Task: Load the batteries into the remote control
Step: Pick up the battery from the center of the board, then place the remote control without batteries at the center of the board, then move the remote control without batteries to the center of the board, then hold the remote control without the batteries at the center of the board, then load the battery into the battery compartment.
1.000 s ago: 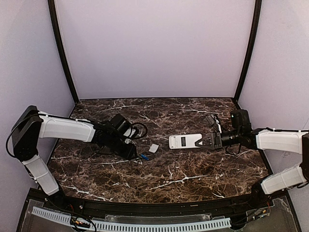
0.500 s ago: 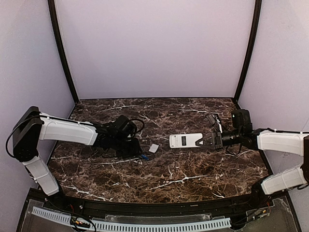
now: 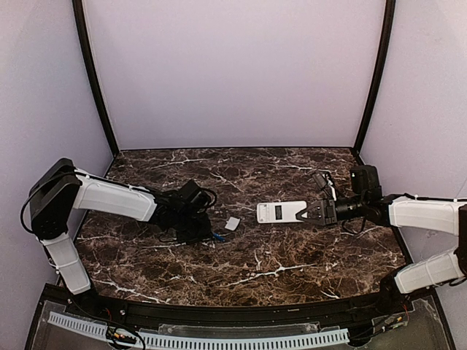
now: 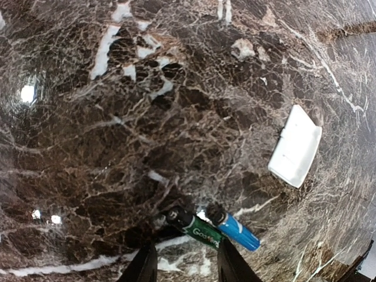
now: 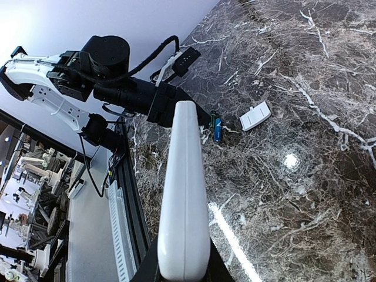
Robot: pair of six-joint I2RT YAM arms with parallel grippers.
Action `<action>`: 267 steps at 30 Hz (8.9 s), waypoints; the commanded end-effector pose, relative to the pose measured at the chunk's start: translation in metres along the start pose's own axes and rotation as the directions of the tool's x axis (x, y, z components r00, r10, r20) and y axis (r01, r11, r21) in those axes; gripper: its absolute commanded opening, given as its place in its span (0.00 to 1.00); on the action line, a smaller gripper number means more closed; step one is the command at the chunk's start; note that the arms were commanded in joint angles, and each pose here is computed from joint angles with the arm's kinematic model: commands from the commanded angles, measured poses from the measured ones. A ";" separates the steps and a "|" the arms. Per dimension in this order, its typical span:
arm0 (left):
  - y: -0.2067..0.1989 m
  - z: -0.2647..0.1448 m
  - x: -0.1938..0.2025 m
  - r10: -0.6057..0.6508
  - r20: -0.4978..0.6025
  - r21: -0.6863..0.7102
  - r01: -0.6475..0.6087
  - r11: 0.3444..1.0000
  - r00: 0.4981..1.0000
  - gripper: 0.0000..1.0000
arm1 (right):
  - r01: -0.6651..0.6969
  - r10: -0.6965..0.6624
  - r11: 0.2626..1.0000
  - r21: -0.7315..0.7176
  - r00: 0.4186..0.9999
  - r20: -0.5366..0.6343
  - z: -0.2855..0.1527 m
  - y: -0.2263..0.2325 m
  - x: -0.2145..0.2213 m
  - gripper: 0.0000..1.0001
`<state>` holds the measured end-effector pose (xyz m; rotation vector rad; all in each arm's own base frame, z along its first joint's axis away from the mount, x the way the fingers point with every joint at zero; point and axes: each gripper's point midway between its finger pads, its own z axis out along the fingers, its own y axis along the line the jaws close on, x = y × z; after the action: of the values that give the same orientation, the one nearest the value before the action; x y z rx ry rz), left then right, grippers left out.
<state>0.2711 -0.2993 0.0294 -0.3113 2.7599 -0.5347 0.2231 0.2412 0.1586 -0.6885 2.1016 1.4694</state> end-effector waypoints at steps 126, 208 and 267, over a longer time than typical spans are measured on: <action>-0.087 -0.063 0.010 0.555 0.266 0.388 -0.615 0.686 0.788 0.00 | 0.449 -0.251 0.801 0.396 0.852 -0.459 0.097 -0.053 0.154 0.92; -0.047 -0.034 0.026 0.605 0.262 0.292 -0.659 0.693 0.752 0.00 | 0.622 -0.443 0.760 0.188 0.707 -0.551 0.157 -0.032 0.159 0.68; -0.005 -0.005 0.034 0.717 0.344 0.112 -0.785 0.609 0.606 0.00 | 0.544 -0.244 0.702 0.460 0.790 -0.562 0.163 -0.049 0.164 0.00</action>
<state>0.2428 -0.3161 0.0366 0.7705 2.1950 -0.5513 0.1623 0.4049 0.0184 -1.1449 2.1692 0.5336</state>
